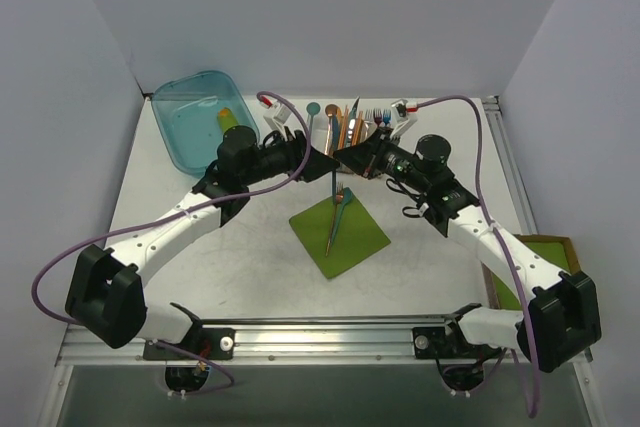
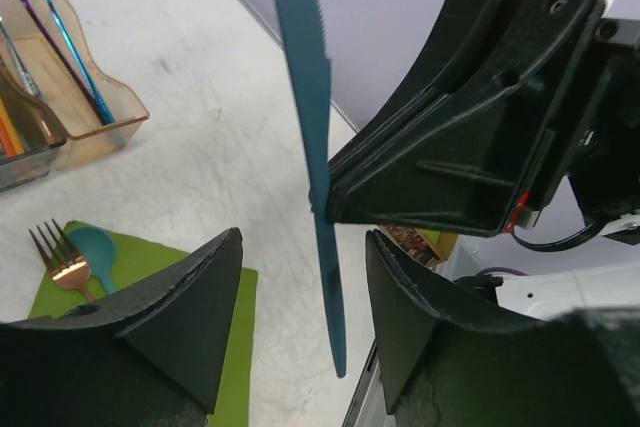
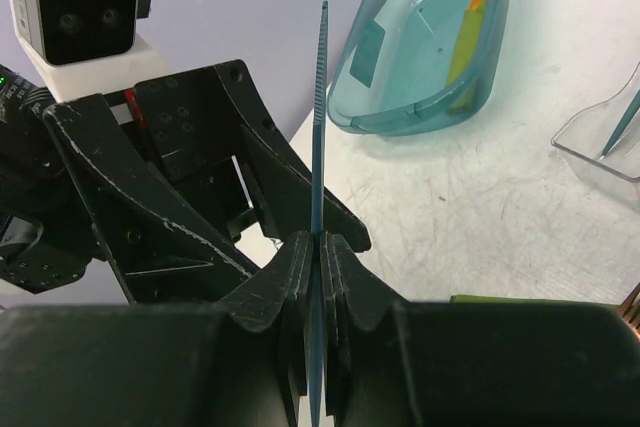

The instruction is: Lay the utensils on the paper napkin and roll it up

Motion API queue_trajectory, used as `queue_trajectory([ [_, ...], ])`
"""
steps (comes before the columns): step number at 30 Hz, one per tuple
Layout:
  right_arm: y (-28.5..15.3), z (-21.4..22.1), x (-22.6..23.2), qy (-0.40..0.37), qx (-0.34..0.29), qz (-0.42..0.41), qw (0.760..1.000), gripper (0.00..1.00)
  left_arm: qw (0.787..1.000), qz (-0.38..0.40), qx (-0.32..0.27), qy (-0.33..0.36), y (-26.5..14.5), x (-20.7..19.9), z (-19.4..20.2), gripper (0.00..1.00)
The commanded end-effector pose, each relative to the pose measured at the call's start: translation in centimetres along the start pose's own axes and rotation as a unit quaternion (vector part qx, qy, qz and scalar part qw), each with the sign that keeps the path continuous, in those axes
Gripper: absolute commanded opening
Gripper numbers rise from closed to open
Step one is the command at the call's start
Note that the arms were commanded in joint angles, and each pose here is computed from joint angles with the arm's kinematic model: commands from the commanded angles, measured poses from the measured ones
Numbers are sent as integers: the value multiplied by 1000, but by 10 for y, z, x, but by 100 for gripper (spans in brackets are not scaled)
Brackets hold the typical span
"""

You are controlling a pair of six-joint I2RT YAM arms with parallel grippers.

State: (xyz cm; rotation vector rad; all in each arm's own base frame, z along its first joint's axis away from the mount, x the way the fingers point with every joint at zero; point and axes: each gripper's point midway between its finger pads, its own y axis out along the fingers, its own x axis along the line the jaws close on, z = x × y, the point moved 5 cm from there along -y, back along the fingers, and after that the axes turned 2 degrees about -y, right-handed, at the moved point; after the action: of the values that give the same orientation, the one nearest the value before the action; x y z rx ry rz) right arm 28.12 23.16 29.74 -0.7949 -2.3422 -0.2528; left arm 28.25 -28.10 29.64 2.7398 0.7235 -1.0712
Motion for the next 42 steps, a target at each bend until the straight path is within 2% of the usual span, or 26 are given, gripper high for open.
queue_trajectory([
  [1,-6,-10,18,-10,-20,-26,999,0,997,62,-35,21,1,-27,-27,61],
  [4,-7,-11,20,-10,-22,-29,999,0,997,69,-37,20,1,-28,-26,61],
  [6,-7,-12,21,-9,-23,-30,999,0,996,78,-34,18,1,-30,-26,54],
  [10,-6,-12,20,-6,-24,-30,999,0,996,88,-30,14,4,-31,-25,49],
  [16,-8,-13,22,-9,-29,-30,999,0,997,79,-23,6,6,-26,-21,48],
  [21,-8,-13,22,-7,-30,-32,999,0,997,78,-14,1,8,-23,-18,43],
  [28,-8,-12,24,-6,-31,-37,999,0,997,80,-6,1,12,-21,-16,22],
  [29,-8,-12,24,-6,-31,-37,999,0,997,80,-4,1,13,-21,-15,17],
  [30,-9,-12,24,-6,-30,-36,999,0,997,81,-5,3,12,-22,-16,5],
  [31,-9,-10,23,-5,-29,-34,999,4,997,77,-2,3,12,-21,-15,3],
  [33,-11,-12,21,-9,-35,-23,999,18,998,66,0,12,12,-18,-14,3],
  [34,-12,-11,17,-6,-31,-8,999,33,999,48,7,9,11,-13,-11,2],
  [35,-14,-14,13,-8,-40,9,999,37,999,36,11,20,11,-8,-8,2],
  [37,-18,-12,3,-9,-37,45,998,43,1000,-3,26,16,10,4,2,2],
  [42,-41,-21,-21,-5,-71,133,989,44,989,-125,80,21,10,44,39,2],
])
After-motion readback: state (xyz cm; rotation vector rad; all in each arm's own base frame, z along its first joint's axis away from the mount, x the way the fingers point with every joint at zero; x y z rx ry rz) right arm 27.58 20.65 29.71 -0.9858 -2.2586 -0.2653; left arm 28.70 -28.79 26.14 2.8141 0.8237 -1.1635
